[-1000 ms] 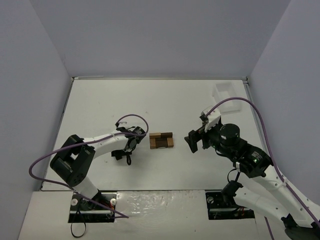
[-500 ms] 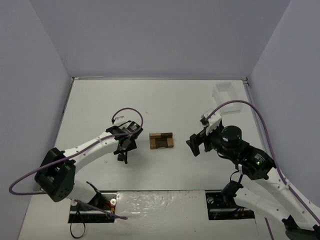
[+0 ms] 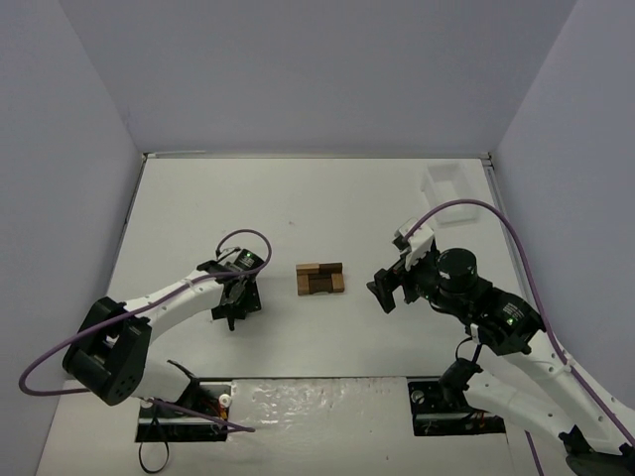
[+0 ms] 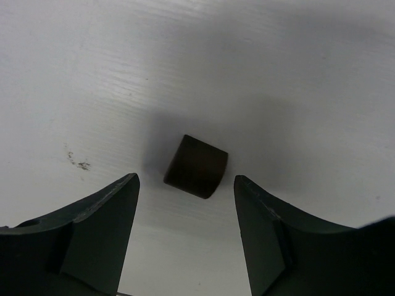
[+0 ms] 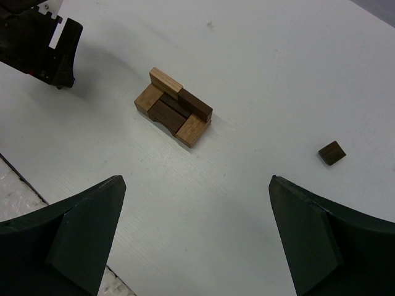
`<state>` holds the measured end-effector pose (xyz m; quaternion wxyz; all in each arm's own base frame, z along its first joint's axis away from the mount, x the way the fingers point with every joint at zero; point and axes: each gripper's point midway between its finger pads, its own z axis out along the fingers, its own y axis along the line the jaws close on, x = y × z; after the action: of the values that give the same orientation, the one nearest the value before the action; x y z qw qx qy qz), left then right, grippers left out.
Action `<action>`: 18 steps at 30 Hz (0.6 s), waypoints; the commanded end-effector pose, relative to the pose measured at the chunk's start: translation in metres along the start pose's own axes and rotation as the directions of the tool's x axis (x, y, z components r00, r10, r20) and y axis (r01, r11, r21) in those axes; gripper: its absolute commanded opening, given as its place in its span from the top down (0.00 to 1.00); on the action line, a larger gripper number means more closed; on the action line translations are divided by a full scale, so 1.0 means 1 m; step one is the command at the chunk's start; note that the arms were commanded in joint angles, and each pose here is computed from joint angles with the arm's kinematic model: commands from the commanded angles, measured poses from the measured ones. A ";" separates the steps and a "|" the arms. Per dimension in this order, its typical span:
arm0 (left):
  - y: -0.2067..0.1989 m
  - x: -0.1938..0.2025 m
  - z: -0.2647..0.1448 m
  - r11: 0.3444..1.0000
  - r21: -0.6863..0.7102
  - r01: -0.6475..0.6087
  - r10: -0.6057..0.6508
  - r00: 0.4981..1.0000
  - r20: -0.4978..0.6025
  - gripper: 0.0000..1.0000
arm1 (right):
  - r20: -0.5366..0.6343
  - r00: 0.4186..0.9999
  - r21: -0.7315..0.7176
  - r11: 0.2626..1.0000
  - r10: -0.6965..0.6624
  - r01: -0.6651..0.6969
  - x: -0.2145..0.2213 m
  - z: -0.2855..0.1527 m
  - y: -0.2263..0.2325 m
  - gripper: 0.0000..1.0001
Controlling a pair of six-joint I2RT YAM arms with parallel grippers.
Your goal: Build the wood block tower
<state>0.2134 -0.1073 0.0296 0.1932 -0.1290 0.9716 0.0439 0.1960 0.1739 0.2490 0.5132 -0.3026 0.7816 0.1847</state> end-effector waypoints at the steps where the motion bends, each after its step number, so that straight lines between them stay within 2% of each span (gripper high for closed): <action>1: -0.010 -0.013 -0.003 0.993 0.114 -0.028 0.026 0.999 0.020 0.41 | 0.055 0.998 -0.006 1.000 -0.013 0.013 -0.016 0.001 0.000 0.00; 13: -0.010 -0.004 0.003 0.985 0.128 -0.113 0.116 0.993 -0.014 0.49 | 0.041 0.999 -0.003 1.000 0.012 -0.011 -0.014 0.004 0.001 0.00; 18: -0.009 -0.006 0.001 0.985 0.132 -0.114 0.115 0.993 -0.003 0.59 | 0.036 0.999 0.005 1.000 0.008 -0.008 -0.011 0.005 -0.001 0.00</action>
<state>0.2116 -0.1103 0.0205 0.1703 -0.0684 0.9830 0.0040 0.1961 0.1749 0.2475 0.5099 -0.3012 0.7839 0.1864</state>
